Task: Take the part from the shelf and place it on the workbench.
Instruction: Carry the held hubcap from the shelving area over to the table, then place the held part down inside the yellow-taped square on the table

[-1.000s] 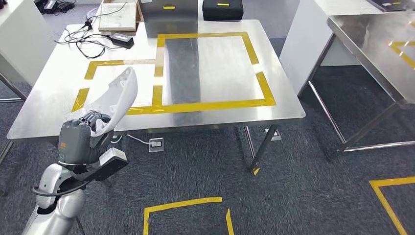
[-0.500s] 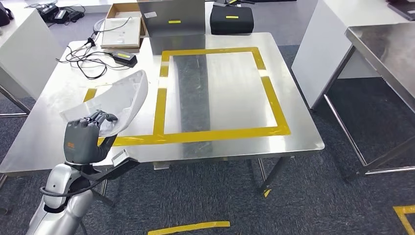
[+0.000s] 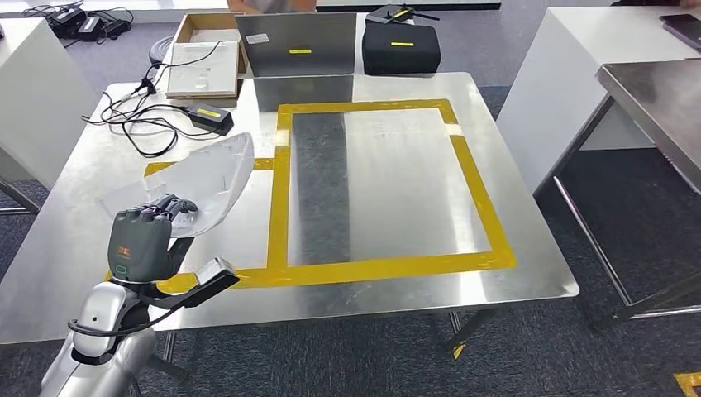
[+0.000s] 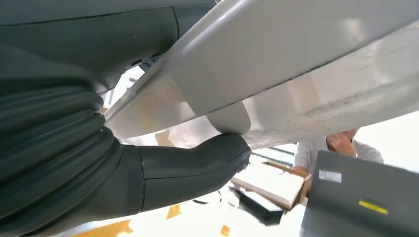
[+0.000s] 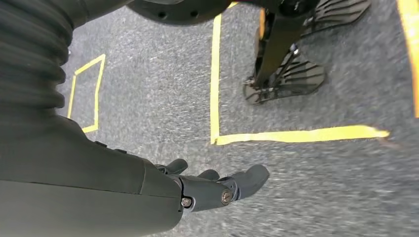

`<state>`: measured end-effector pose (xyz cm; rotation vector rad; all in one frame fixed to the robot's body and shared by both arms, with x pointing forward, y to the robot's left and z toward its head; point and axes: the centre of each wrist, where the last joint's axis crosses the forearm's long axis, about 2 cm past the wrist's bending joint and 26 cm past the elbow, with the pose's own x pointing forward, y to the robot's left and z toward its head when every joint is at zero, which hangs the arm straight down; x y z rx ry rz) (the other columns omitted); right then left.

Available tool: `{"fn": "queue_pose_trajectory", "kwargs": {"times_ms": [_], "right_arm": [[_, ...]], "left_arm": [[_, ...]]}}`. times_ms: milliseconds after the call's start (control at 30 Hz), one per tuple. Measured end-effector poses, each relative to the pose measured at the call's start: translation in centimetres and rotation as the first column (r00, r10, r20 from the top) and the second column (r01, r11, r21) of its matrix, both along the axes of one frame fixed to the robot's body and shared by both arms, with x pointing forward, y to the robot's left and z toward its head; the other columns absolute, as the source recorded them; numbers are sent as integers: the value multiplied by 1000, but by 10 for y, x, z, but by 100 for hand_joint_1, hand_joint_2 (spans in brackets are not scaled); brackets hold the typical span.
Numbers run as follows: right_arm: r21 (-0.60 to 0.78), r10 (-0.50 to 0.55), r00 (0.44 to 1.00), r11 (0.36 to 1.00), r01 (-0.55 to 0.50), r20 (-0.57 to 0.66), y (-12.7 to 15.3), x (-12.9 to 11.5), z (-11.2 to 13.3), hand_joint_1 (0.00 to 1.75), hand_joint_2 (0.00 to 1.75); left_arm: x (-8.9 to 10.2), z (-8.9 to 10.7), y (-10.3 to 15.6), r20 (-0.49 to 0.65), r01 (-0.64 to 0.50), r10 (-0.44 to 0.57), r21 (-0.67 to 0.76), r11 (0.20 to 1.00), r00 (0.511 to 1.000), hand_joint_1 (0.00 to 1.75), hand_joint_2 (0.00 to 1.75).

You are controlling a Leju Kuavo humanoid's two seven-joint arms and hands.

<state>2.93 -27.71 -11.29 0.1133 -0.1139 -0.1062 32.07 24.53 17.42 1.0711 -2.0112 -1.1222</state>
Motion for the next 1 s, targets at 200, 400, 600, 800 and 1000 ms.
{"fn": "queue_pose_trajectory", "kwargs": {"times_ms": [200,400,600,800,1000], "right_arm": [[1,1,1000,1000,-1,-2,0,-1,0,0,175],[1,3,1000,1000,-3,1,2,2,0,0,175],[1,5,1000,1000,-5,0,2,1,0,0,44],[0,11,1000,1000,-11,-2,2,1,0,0,0],[-1,17,1000,1000,-17,-3,2,1,0,0,0]], "left_arm": [[3,-16,1,-121,-23,32,76,997,992,175,175],[8,-28,0,-215,-42,69,131,991,974,175,175],[21,-38,7,-268,-62,109,179,982,957,44,175],[23,-49,13,-266,-113,172,224,968,948,0,87],[24,-51,13,-268,-151,222,262,953,937,0,0]]}}
